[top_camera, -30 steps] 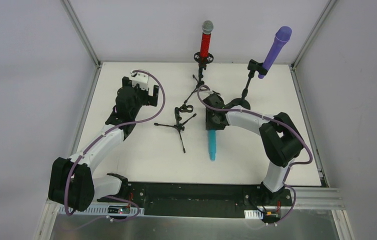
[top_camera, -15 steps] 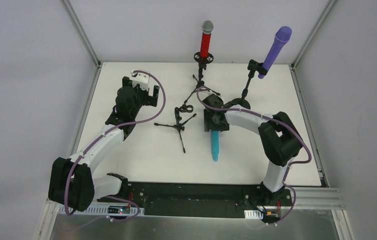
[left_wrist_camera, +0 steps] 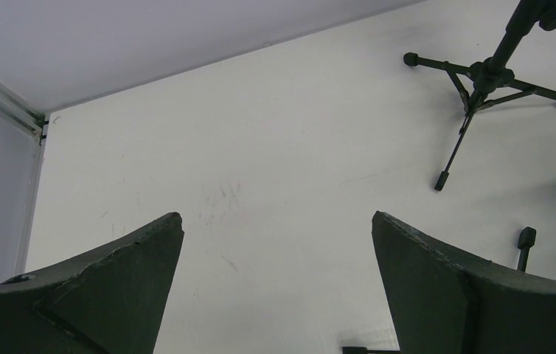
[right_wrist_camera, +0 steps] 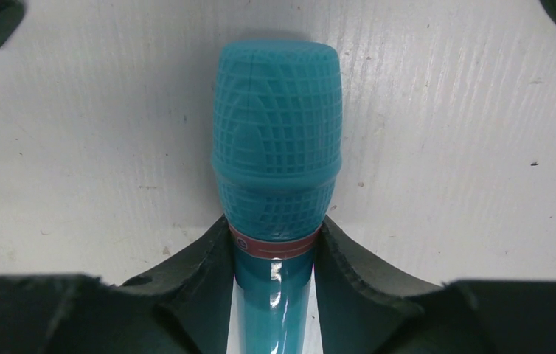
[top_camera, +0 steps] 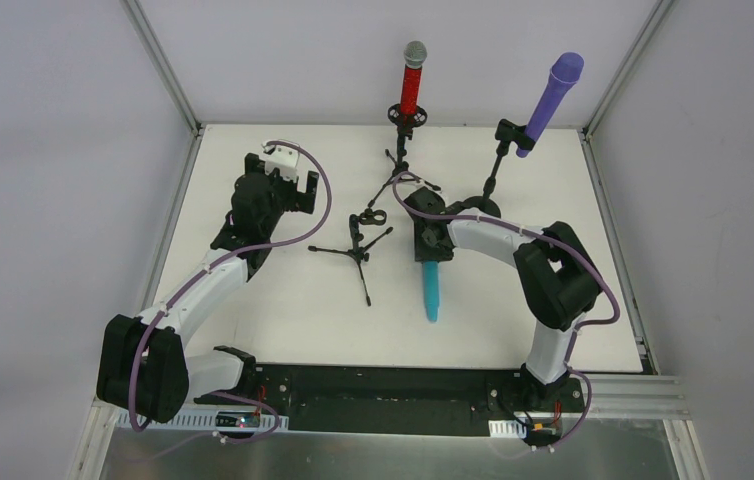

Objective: Attach the microphones to the stand

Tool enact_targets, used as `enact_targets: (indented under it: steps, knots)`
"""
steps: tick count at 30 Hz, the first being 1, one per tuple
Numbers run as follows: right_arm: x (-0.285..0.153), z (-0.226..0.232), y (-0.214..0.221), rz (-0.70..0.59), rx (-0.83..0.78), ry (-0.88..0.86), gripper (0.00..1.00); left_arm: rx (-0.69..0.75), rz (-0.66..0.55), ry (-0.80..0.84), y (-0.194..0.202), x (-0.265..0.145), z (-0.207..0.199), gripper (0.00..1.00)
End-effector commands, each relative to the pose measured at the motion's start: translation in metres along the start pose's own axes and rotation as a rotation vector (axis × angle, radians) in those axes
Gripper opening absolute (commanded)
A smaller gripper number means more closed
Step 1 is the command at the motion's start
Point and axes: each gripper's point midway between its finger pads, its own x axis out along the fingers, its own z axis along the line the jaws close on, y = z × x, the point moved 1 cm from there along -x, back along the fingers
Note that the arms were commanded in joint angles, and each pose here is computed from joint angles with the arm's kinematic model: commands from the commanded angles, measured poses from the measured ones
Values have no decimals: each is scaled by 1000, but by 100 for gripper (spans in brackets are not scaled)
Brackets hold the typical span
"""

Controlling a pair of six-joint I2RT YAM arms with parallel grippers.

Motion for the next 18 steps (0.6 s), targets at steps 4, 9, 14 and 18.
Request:
enact_targets:
  steps: [4, 9, 14, 18]
  knots:
    - [-10, 0, -3, -1, -22, -20, 0, -55, -11, -21, -11, 4, 4, 99]
    - [-24, 3, -10, -52, -24, -72, 0, -111, 31, -24, -1, 9, 1, 99]
    - [-43, 2, -19, -121, -16, -112, 0, -216, 83, -60, 9, 13, 8, 99]
    - [-67, 1, -30, -202, -1, -159, 0, -345, 114, -66, 16, 17, 14, 99]
